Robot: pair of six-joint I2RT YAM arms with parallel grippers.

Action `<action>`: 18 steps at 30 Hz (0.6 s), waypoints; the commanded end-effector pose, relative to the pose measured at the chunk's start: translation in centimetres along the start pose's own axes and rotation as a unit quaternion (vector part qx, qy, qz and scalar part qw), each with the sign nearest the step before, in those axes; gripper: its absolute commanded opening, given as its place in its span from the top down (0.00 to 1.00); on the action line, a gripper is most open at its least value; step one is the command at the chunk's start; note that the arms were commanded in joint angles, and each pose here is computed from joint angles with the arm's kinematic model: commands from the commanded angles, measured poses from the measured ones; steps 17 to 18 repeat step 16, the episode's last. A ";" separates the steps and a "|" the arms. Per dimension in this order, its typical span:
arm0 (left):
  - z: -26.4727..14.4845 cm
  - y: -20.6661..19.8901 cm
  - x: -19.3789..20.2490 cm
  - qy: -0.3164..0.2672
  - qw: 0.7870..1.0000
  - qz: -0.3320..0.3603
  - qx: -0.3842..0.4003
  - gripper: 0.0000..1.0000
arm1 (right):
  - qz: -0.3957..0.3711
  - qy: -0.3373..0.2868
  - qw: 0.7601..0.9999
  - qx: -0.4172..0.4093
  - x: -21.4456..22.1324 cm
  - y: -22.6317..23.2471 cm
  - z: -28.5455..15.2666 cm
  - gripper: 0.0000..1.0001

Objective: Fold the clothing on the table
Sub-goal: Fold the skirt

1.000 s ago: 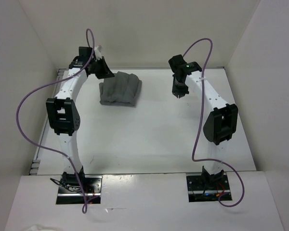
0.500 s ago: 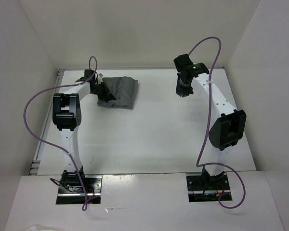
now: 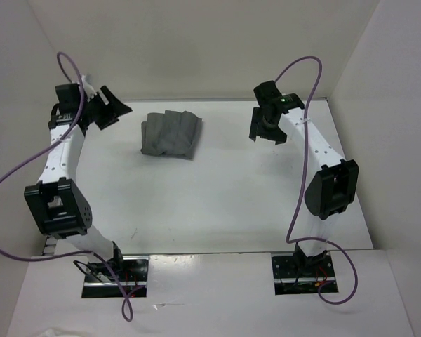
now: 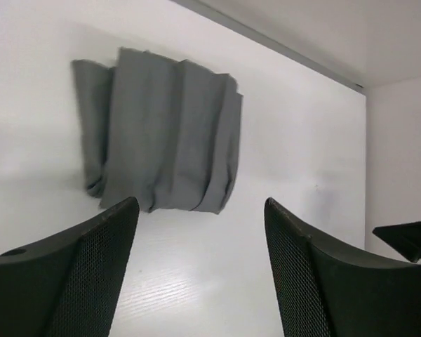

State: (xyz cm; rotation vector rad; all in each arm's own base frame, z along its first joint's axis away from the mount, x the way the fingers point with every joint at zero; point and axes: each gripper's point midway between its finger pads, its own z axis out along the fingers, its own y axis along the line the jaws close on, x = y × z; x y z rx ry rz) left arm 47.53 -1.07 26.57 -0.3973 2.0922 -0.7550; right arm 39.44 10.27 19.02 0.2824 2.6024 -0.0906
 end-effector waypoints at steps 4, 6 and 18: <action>-1.2 6.4 10.3 0.073 0.993 -0.057 -0.077 0.21 | 0.040 -0.027 0.999 -0.025 0.6 -0.8 -1.1 0.21; -1.3 7.5 14.3 0.108 0.988 -0.085 -0.070 0.21 | 0.071 -0.039 0.996 -0.048 0.7 0.0 -0.8 0.21; -2.0 7.8 17.6 0.115 0.985 -0.092 -0.092 0.24 | 0.136 -0.035 0.979 -0.150 3.1 3.5 -0.4 0.21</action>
